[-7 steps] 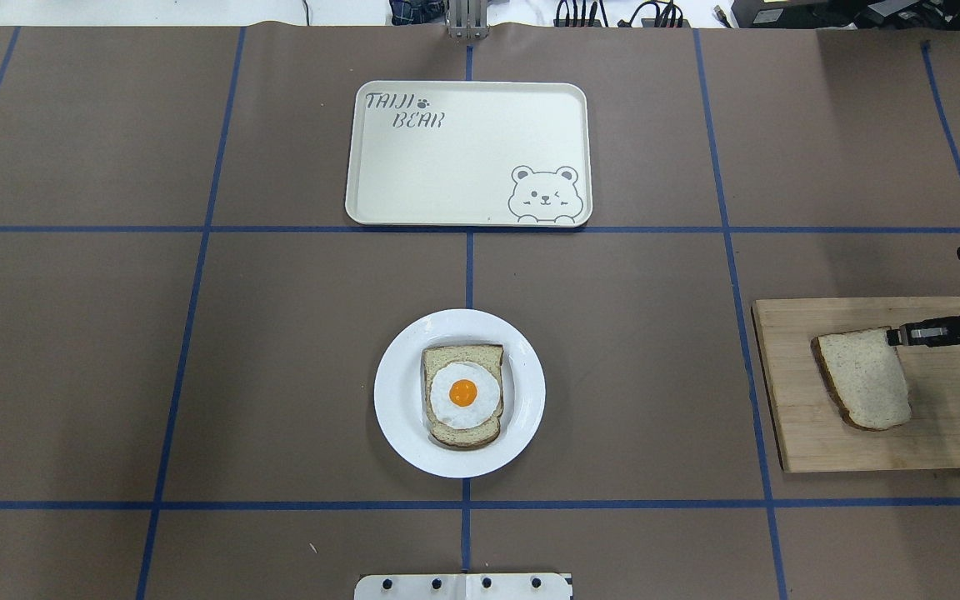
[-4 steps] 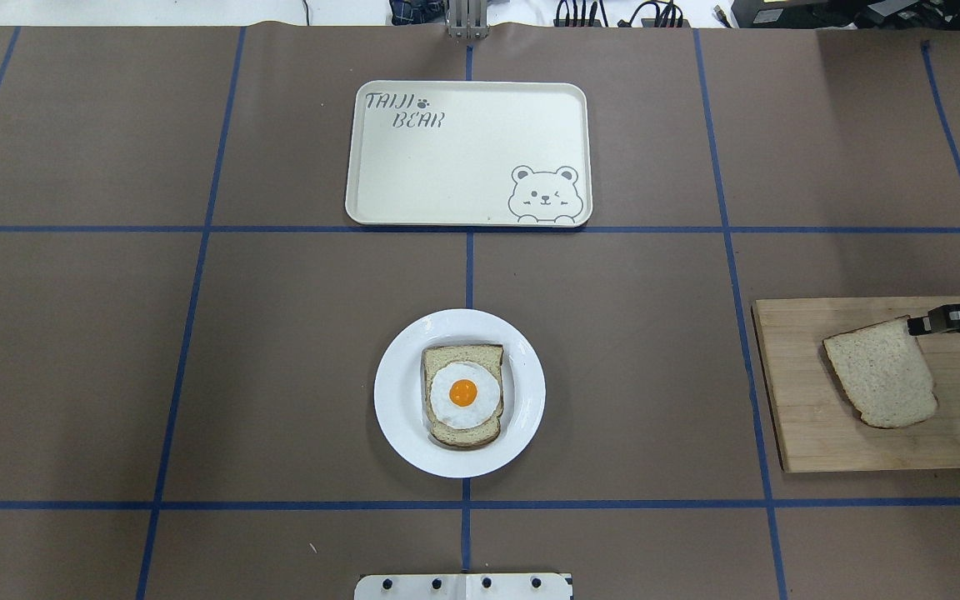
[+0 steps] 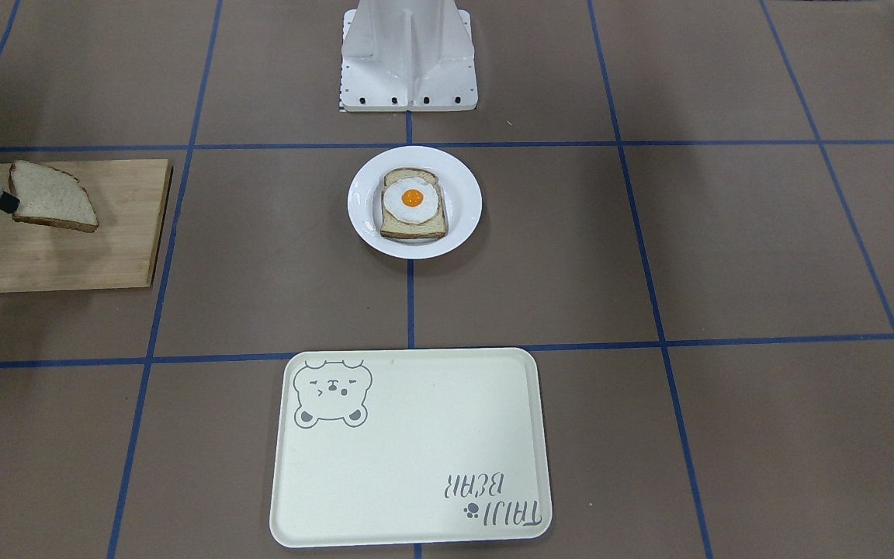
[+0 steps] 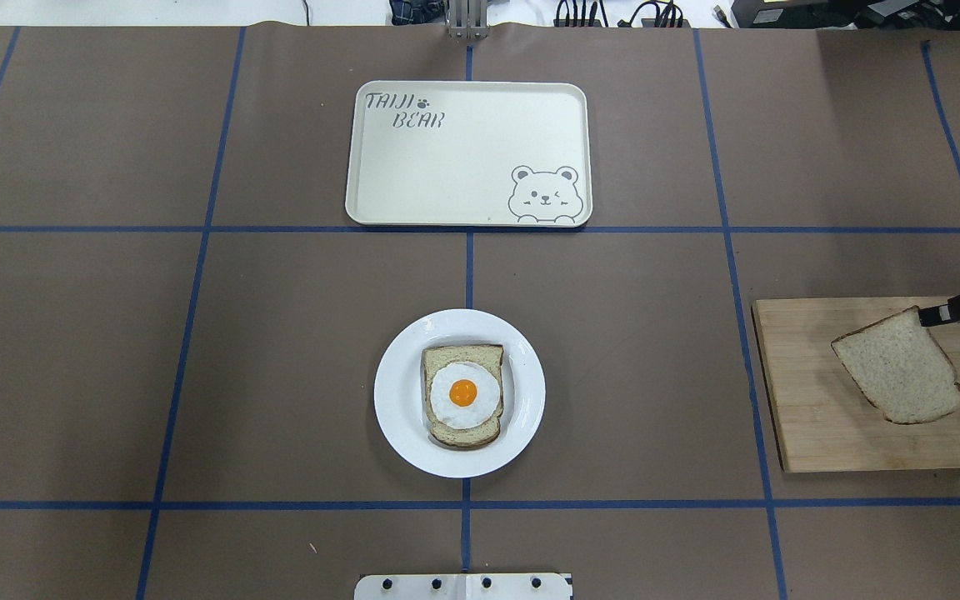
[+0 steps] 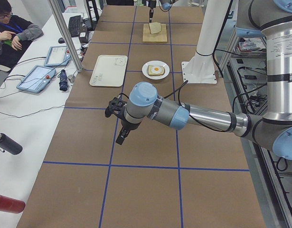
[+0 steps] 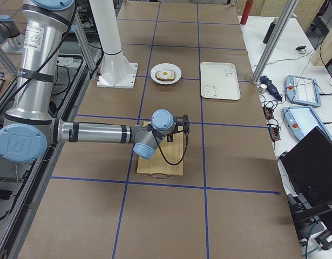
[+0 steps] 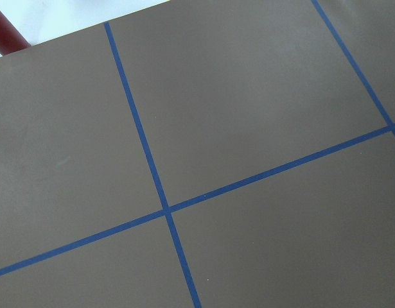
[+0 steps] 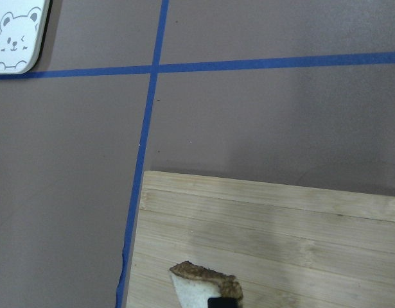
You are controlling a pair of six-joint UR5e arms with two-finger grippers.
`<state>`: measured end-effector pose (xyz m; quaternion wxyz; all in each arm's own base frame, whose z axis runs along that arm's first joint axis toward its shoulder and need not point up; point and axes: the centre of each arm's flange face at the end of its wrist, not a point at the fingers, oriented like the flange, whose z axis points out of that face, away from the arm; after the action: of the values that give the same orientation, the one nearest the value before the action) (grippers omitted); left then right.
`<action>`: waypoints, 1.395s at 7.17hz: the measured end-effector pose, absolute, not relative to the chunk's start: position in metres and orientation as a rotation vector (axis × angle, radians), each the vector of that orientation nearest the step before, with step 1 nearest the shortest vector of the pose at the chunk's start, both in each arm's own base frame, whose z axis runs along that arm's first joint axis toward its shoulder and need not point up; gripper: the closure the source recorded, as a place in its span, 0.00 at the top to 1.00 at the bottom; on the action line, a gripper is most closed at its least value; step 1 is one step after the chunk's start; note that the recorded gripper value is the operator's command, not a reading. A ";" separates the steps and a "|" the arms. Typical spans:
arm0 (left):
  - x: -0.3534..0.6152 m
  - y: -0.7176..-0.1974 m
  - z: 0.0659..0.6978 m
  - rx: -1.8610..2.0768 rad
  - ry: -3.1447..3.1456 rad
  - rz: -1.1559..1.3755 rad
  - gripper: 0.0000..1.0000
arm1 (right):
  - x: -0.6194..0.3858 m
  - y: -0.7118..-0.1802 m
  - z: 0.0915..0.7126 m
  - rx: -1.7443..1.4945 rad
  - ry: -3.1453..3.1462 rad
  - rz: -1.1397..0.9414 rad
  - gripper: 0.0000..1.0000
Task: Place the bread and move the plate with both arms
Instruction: 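Lift the bread slice with the right gripper off the board, then carry the bread over the plate and lay it on the egg toast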
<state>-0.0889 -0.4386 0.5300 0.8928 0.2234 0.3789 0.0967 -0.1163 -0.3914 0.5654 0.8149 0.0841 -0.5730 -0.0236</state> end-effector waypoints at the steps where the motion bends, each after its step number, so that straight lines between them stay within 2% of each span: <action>1: -0.089 -0.439 0.531 0.461 0.786 0.200 0.99 | -0.113 -0.392 0.558 0.183 -1.238 -0.057 0.00; 3: -0.089 -0.439 0.533 0.458 0.788 0.199 0.99 | -0.114 -0.398 0.529 0.193 -1.272 -0.040 0.00; 7: -0.088 -0.437 0.544 0.439 0.802 0.194 0.99 | -0.157 -0.444 0.434 0.126 -1.386 0.095 0.00; 9: -0.088 -0.433 0.549 0.426 0.805 0.188 0.99 | -0.226 -0.455 0.371 0.132 -1.443 0.167 0.00; 10: -0.088 -0.432 0.551 0.422 0.805 0.186 0.99 | -0.265 -0.442 0.341 0.141 -1.481 0.199 0.00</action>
<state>-0.0875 -0.4322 0.5511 0.8943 0.2035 0.3884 0.0897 -0.2652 -0.4419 0.3408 0.7314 0.0643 -0.6729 0.0904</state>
